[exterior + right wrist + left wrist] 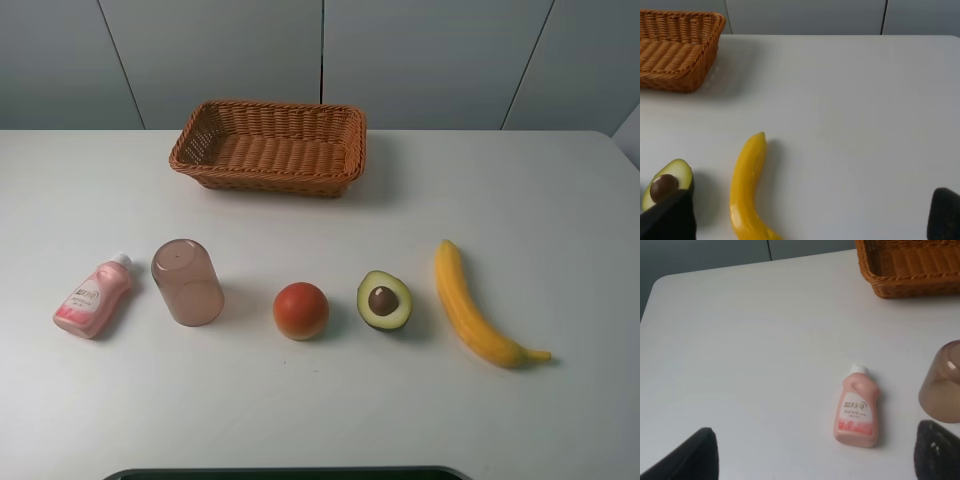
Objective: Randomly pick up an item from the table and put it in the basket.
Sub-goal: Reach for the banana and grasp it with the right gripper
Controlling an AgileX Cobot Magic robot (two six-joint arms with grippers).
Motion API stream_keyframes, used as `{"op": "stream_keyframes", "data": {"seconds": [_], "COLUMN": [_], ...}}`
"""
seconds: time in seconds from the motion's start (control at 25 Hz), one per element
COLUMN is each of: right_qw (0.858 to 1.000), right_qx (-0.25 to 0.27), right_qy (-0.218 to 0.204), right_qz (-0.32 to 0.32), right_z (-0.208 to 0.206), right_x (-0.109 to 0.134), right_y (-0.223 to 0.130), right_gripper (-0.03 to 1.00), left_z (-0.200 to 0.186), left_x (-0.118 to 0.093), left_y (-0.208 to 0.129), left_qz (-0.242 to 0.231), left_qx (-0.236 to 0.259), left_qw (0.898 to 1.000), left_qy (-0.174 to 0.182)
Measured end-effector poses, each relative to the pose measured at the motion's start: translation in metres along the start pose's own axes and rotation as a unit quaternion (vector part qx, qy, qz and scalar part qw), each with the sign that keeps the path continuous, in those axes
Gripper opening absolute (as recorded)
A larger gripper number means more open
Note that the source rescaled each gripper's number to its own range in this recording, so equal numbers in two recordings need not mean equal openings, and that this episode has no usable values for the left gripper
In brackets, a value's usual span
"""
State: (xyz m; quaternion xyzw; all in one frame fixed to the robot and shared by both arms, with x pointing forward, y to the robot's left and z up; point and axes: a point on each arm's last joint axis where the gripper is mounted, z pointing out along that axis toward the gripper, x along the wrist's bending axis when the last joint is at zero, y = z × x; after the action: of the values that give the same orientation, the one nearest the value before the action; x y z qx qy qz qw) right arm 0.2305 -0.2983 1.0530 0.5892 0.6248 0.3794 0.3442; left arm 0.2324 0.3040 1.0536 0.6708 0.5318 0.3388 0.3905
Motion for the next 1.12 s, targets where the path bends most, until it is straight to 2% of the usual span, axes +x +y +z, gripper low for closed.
{"op": "stream_keyframes", "data": {"seconds": [1.12], "right_qw": [1.000], "right_qx": [0.000], "right_qy": [0.000], "right_qz": [0.000], "right_z": [0.0000], "right_x": [0.0000], "right_y": [0.0000], "right_gripper": [1.00], "left_z": [0.0000], "left_x": [0.0000], "left_y": [0.0000], "left_qz": [0.002], "left_qx": [0.000], "left_qw": [1.000], "left_qy": [0.000]}}
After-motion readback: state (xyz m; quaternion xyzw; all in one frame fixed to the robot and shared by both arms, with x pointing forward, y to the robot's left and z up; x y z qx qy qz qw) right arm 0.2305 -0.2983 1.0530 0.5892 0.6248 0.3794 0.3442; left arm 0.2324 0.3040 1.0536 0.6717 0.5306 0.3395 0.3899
